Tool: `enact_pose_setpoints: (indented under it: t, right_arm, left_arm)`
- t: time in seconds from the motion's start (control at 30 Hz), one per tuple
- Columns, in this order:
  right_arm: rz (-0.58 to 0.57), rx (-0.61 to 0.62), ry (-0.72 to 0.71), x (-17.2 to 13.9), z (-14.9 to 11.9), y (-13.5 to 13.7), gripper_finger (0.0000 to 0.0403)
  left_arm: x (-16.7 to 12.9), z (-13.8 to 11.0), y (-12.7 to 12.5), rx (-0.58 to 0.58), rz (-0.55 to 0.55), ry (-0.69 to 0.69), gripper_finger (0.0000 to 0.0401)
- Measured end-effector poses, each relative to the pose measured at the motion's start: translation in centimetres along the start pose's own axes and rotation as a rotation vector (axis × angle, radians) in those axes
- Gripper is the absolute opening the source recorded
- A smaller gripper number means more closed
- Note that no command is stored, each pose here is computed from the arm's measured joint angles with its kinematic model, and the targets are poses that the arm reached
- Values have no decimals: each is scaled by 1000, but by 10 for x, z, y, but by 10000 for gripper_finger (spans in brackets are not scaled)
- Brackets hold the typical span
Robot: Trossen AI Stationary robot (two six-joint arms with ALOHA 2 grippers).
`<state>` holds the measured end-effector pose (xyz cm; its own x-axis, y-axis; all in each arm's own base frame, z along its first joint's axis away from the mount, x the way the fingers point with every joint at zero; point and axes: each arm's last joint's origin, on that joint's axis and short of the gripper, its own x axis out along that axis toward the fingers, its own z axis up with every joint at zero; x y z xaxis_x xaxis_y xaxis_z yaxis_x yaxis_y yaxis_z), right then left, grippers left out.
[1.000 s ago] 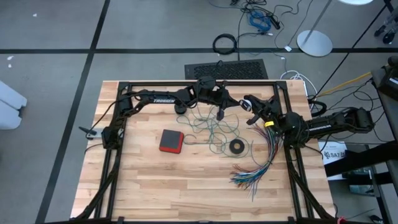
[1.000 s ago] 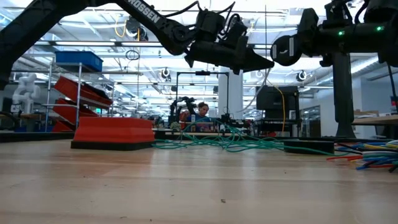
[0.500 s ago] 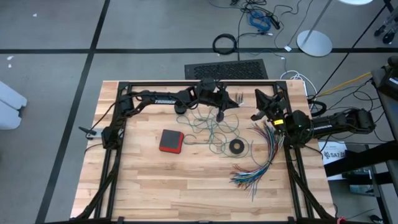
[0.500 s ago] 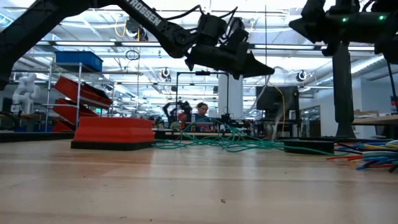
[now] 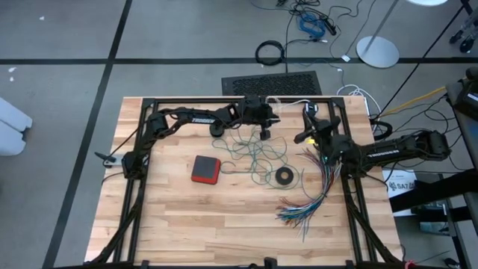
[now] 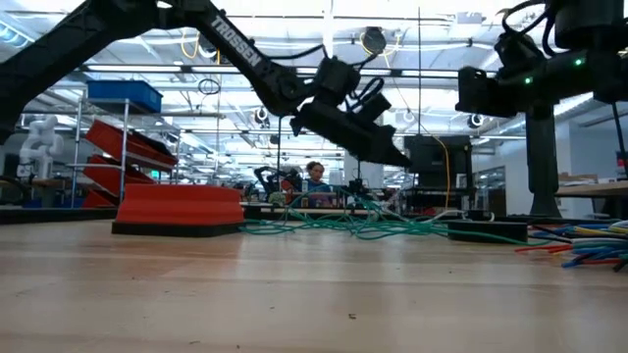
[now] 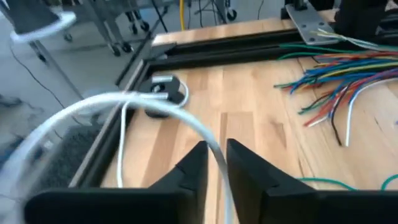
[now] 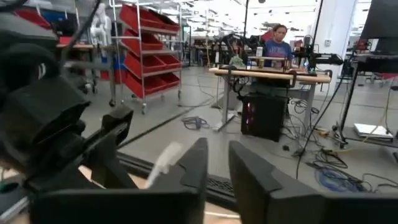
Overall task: Coiling cords
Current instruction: Coil the white wire cable on the spool
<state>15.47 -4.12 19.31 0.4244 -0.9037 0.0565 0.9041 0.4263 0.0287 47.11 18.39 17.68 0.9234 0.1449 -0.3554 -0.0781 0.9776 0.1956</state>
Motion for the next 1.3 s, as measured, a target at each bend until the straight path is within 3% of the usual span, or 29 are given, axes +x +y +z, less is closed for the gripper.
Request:
enact_pose_setpoints:
  t: [0.2, 0.3, 0.47, 0.6, 0.7, 0.8, 0.97, 1.17, 1.3]
  right_arm:
    - [-75, -142, 72, 0, -11, -2, 118]
    - [-60, -144, 114, -1, -18, -3, 129]
    - [163, -61, 165, -4, -24, 5, 128]
    - [308, 81, 83, -8, -9, 11, 126]
    - [411, 104, 16, -15, 3, 13, 126]
    - [473, 63, 48, -21, -1, 16, 126]
    - [476, 22, 200, -25, -20, 18, 126]
    - [455, 29, 293, -26, -34, 22, 125]
    - [370, -27, 298, -26, -41, 22, 125]
  left_arm:
    - [0, -2, -1, -64, -78, -1, 114]
    - [0, -5, -5, -76, -99, 37, 122]
    - [1, -10, -17, -78, -139, 114, 123]
    - [-2, -14, -23, -76, -176, 196, 123]
    - [-17, 5, -23, -77, -210, 188, 123]
    - [-29, 27, -26, -65, -243, 144, 123]
    - [-20, 1, -49, -107, -302, 258, 123]
    - [-8, -46, -101, -138, -363, 264, 123]
    - [-7, -38, -108, -81, -337, 157, 123]
